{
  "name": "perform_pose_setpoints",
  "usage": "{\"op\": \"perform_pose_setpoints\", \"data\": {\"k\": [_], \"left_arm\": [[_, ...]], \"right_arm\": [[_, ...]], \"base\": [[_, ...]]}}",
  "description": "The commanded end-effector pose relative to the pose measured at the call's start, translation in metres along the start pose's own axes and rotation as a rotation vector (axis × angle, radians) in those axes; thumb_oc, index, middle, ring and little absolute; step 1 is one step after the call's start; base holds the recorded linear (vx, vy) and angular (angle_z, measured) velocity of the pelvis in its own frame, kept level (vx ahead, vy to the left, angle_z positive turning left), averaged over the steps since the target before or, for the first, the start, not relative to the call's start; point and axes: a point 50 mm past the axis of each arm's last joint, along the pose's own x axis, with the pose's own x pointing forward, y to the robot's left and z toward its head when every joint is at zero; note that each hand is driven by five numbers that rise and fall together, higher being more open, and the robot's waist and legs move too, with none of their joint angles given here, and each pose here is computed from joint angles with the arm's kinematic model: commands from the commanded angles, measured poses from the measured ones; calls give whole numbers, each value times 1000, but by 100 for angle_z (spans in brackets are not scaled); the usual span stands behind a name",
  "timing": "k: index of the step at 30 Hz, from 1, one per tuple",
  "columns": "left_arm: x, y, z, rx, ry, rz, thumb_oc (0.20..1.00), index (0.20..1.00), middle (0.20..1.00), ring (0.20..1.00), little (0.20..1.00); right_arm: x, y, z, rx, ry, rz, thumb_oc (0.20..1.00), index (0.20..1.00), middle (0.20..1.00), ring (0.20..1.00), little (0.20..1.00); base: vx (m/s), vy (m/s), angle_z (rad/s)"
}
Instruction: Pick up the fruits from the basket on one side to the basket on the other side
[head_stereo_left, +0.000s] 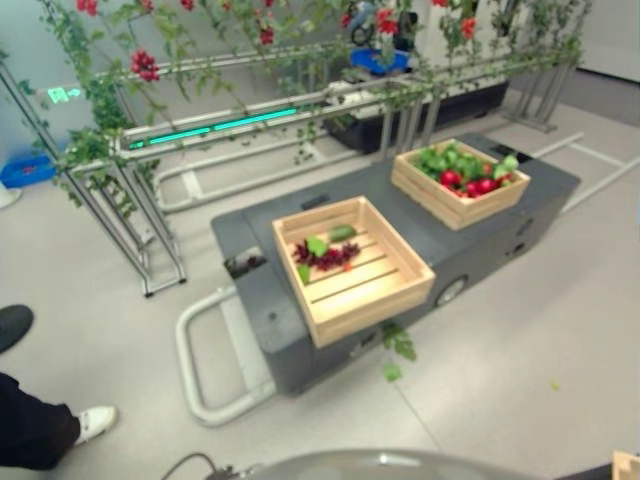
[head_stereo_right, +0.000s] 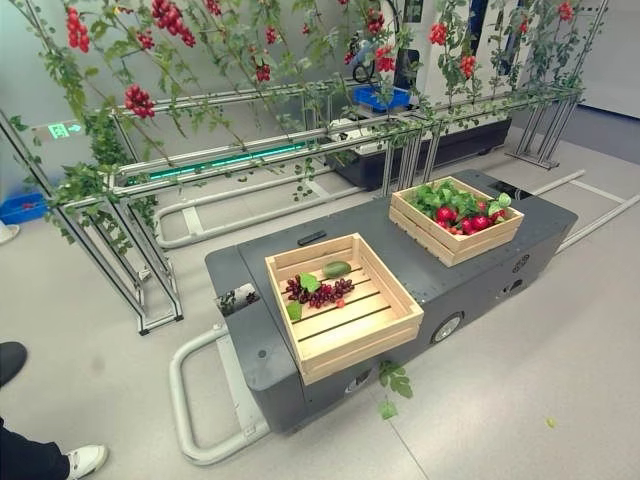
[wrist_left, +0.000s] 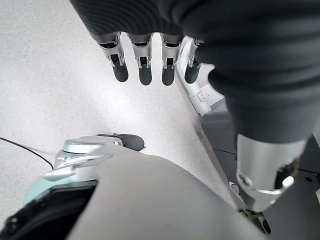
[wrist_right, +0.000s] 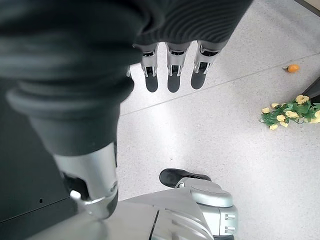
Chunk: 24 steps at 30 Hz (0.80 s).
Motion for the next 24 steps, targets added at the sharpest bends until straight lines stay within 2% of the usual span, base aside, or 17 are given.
{"op": "perform_pose_setpoints", "data": {"k": [1,10,11,12,13,14,15,16,19,24], "left_arm": [[3,-9,17,-42,-30,-15,1000,1000,1000,1000,1000],[3,-3,43,-37,-131,28,1000,1000,1000,1000,1000],[2,-3,56,-63,-186,37,1000,1000,1000,1000,1000],[-3,45,37,-139,-139,110,1000,1000,1000,1000,1000],[-3,33,61,-132,-249,131,1000,1000,1000,1000,1000],[-3,33,61,-132,-249,131,1000,1000,1000,1000,1000],[-1,1,74,-85,-292,70,1000,1000,1000,1000,1000],[-3,-9,78,-118,-332,39,1000,1000,1000,1000,1000],[-14,-16,95,-170,-472,-12,1000,1000,1000,1000,1000],[-26,-14,108,-222,-583,-52,1000,1000,1000,1000,1000]], "right_arm": [[1,-12,5,-15,-5,-35,1000,1000,1000,1000,1000],[1,-19,9,-14,-22,-68,1000,1000,1000,1000,1000],[1,-21,11,-14,-28,-81,1000,1000,1000,1000,1000],[0,-31,5,-4,-22,-89,1000,1000,1000,1000,1000],[0,-32,5,12,-23,-116,1000,1000,1000,1000,1000],[0,-32,5,12,-23,-116,1000,1000,1000,1000,1000],[1,-27,16,-7,-65,-123,1000,1000,1000,1000,1000],[1,-28,17,-8,-69,-130,1000,1000,1000,1000,1000],[0,-32,21,8,-86,-150,1000,1000,1000,1000,1000],[0,-35,23,13,-96,-163,1000,1000,1000,1000,1000]], "base": [[0,0,0],[-5,-24,5],[-4,-14,9],[-15,-24,8],[-23,-1,5],[-57,-38,5],[-72,-33,6],[-83,-45,15],[-45,-33,19],[-13,-28,13]]}}
